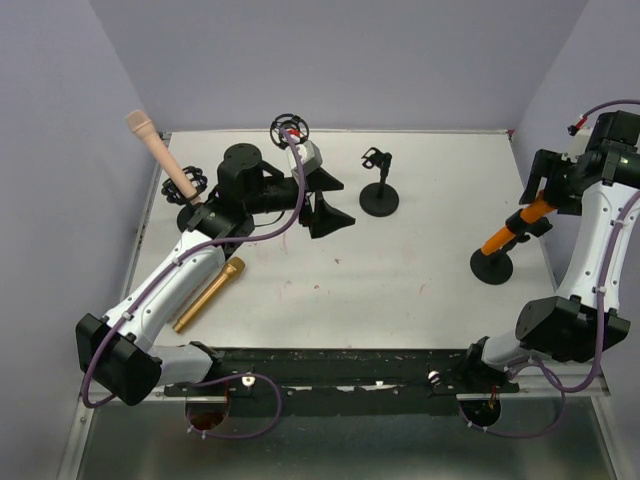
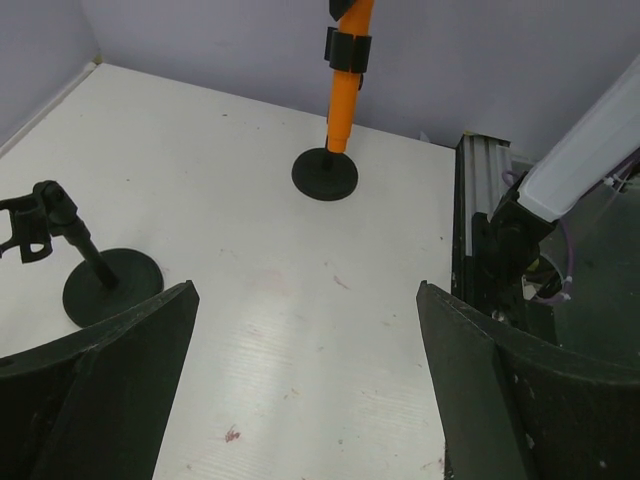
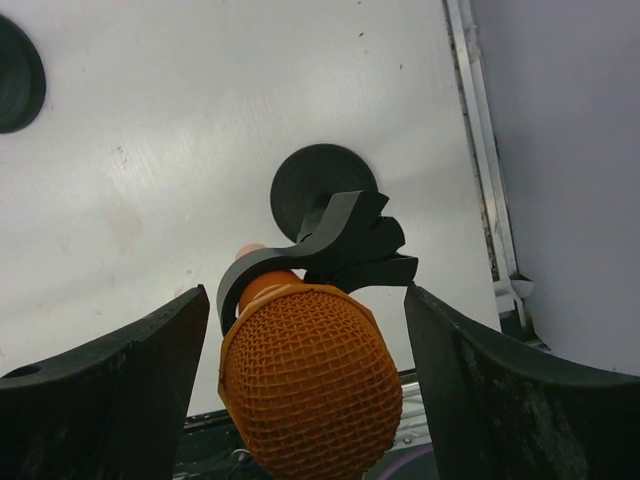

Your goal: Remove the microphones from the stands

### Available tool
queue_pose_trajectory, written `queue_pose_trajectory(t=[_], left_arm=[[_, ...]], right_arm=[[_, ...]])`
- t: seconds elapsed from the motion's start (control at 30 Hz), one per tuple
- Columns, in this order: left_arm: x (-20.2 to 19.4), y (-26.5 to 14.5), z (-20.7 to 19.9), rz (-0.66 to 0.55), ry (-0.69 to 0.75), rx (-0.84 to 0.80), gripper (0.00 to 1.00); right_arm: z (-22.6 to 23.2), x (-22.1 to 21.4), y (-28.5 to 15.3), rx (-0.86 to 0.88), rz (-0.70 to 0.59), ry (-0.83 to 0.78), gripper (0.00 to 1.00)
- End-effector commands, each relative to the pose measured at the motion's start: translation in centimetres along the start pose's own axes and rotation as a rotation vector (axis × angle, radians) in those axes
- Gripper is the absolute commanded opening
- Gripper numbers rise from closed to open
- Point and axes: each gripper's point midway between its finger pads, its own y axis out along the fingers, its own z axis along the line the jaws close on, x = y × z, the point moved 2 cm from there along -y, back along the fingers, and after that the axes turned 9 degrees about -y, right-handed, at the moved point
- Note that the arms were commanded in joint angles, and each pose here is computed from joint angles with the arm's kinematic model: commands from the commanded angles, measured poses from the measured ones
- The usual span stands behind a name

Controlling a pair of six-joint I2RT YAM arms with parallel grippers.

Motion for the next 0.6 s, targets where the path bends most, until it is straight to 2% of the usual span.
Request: queue_pose_trajectory(t=[0.0, 0.17, 0.33, 0.5, 0.57], left_arm=[[0.7, 0.2, -0.3, -0.024, 0.002, -0.044, 0.97], [0.5, 0.4, 0.1, -0.019, -0.005, -0.036, 0.95], [0.7, 0.5, 0.4, -0.016, 0.017, -0.035, 0.95], [0.9, 0.7, 0.8, -0.015, 0.041, -0.041, 0.95], [1.0, 1.0, 1.1, -0.012, 0.042, -0.034, 0.95]], right_arm=[[1.6, -0.4, -1.3, 0.092, -0.030, -0.001, 0.82], [2.8, 0.4, -1.3, 0.180, -0.071, -0.019, 0.60], [6.1, 1.9, -2.6, 0.405, -0.153, -0.022, 0.35], [7.8, 4.0, -3.5, 0.542, -0.218, -0.010, 0.21], [8.8, 4.8, -3.5, 0.598, -0.232, -0.012, 0.19]])
